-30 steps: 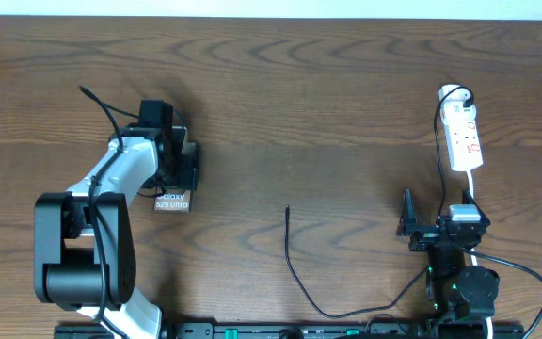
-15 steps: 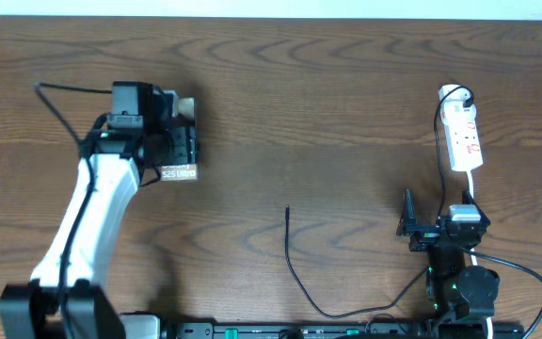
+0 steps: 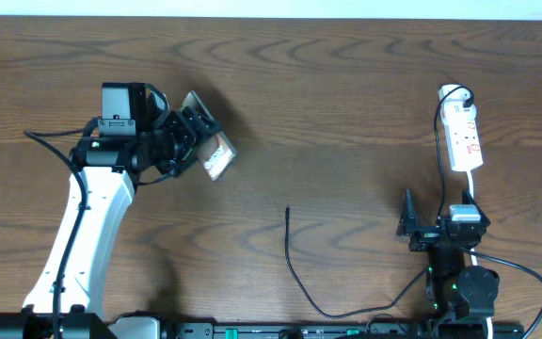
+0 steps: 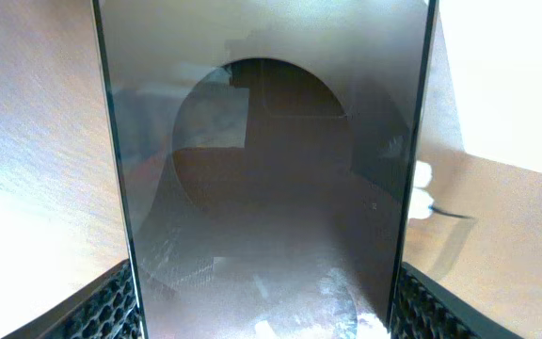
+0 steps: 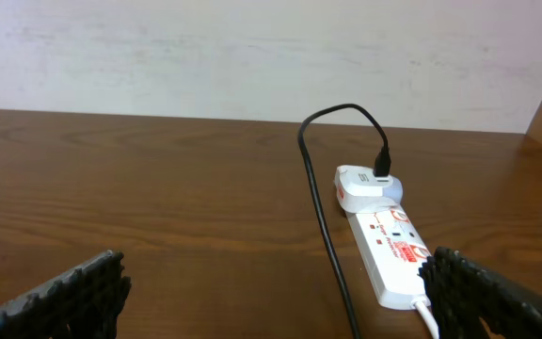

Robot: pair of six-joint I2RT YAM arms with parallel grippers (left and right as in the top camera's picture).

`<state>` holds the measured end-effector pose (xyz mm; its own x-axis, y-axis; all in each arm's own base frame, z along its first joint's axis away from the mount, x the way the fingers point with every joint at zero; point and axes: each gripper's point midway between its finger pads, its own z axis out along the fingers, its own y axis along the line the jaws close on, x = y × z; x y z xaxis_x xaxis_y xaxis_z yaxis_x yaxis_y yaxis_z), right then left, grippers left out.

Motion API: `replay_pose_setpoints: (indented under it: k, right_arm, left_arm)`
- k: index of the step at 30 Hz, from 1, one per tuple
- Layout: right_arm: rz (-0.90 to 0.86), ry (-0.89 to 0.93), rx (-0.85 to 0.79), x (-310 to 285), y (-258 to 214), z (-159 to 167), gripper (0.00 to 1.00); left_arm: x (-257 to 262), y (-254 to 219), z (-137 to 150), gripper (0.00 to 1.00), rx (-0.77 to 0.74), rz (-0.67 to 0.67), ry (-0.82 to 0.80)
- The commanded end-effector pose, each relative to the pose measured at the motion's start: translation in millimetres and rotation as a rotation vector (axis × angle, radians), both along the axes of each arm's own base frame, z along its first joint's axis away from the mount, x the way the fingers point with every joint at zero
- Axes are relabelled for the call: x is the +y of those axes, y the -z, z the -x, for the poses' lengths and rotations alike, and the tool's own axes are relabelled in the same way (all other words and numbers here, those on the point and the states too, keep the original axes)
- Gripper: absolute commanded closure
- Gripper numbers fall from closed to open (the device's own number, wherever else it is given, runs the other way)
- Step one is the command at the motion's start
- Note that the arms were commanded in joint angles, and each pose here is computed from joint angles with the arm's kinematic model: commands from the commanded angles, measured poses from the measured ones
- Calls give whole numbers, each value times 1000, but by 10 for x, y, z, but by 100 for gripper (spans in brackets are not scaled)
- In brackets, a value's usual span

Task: Plug charger to phone and switch on socket
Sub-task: 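Lift the phone with the left gripper and tilt it upright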

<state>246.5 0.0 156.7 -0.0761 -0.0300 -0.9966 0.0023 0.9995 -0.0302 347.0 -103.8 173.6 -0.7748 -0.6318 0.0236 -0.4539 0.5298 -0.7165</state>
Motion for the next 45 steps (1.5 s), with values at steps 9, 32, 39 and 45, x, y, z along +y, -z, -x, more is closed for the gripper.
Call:
replay_pose_setpoints:
  k: [9, 32, 39, 45]
  right_arm:
    - [-13, 7, 0, -14, 1, 3, 1]
    - [-13, 7, -1, -14, 0, 3, 1]
    - [-14, 7, -1, -14, 0, 3, 1]
    - [-13, 7, 0, -14, 1, 3, 1]
  left_arm:
    - [-298, -531, 128, 92, 349, 504, -216]
    - [-161, -615, 107, 93, 409, 600, -274]
    - [-161, -614, 106, 92, 409, 600, -274]
    - [-160, -614, 106, 92, 409, 600, -274]
